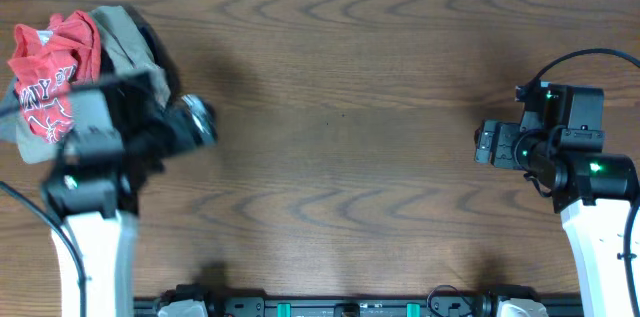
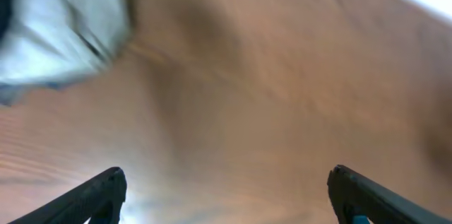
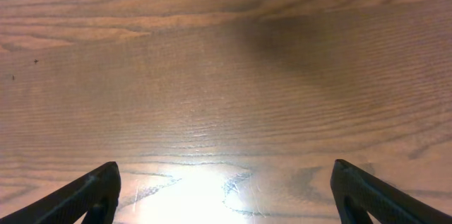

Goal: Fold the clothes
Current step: 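Reach the left gripper to the clothes pile and grasp the red t-shirt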

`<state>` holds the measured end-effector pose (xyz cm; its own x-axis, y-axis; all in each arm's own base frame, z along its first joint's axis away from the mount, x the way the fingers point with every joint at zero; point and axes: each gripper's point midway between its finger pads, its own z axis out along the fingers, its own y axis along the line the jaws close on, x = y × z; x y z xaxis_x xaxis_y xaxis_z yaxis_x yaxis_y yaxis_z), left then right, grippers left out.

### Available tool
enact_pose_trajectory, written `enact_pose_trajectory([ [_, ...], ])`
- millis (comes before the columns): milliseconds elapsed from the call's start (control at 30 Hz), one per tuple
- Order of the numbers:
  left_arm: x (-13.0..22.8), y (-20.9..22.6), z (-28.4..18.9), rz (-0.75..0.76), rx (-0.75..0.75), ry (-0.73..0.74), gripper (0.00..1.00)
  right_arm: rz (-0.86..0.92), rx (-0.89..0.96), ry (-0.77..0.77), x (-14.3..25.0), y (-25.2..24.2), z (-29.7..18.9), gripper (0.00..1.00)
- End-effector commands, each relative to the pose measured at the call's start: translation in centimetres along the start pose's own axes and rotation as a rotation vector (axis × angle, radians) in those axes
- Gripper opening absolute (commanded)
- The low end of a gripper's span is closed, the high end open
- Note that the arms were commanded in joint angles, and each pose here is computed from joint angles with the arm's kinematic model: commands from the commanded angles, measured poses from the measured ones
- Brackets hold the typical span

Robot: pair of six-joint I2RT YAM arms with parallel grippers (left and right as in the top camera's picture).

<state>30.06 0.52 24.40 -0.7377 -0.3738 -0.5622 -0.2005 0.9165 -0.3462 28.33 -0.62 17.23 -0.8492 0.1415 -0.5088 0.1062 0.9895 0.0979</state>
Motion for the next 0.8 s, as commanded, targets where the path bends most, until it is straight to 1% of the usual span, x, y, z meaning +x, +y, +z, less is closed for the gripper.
enact_pose_trajectory([
  [0,-5.5,4.6,-0.1,-0.168,-0.18,-0.095,0.92,-0.011,-0.006,-0.008,-0.4,0.5,-0.4,0.93],
  [33,-7.2,6.3,0.0,-0.2,-0.24,-0.121,0.92,-0.011,-0.006,-0.002,-0.2,0.5,-0.4,0.93],
  [100,-10.1,8.7,0.5,-0.236,-0.297,-0.156,0.92,-0.01,-0.005,0.01,0.1,0.4,-0.4,0.93],
  [167,-12.3,11.1,1.3,-0.265,-0.355,-0.179,0.92,-0.01,-0.004,0.022,0.4,0.4,-0.4,0.93],
  [233,-13.8,13.6,2.5,-0.289,-0.422,-0.186,0.92,-0.009,-0.003,0.029,0.5,0.4,-0.4,0.93],
  [333,-14.7,17.2,4.9,-0.317,-0.505,-0.185,0.92,-0.009,-0.003,0.036,0.7,0.4,-0.4,0.94],
  [433,-14.8,19.4,7.6,-0.335,-0.524,-0.167,0.92,-0.008,-0.003,0.036,0.7,0.4,-0.4,0.94],
  [467,-14.6,20.0,8.6,-0.339,-0.528,-0.157,0.9,-0.008,-0.003,0.034,0.7,0.4,-0.4,0.94],
  [533,-14.2,20.8,10.5,-0.342,-0.534,-0.131,0.84,-0.008,-0.003,0.033,0.6,0.4,-0.4,0.94],
  [567,-13.9,21.2,11.2,-0.345,-0.538,-0.117,0.79,-0.008,-0.003,0.033,0.6,0.4,-0.4,0.94],
  [600,-13.6,21.5,11.8,-0.346,-0.541,-0.104,0.67,-0.008,-0.003,0.033,0.6,0.4,-0.4,0.93],
  [633,-13.3,21.7,12.2,-0.349,-0.544,-0.092,0.5,-0.008,-0.003,0.033,0.6,0.4,-0.4,0.93],
  [667,-13.2,21.8,12.5,-0.35,-0.544,-0.086,0.29,-0.008,-0.003,0.033,0.6,0.4,-0.4,0.92],
  [733,-13.5,21.7,12.4,-0.348,-0.541,-0.098,0.13,-0.008,-0.003,0.033,0.6,0.4,-0.4,0.91],
  [767,-13.8,21.6,12.1,-0.345,-0.538,-0.114,0.08,-0.009,-0.003,0.032,0.6,0.4,-0.4,0.91],
])
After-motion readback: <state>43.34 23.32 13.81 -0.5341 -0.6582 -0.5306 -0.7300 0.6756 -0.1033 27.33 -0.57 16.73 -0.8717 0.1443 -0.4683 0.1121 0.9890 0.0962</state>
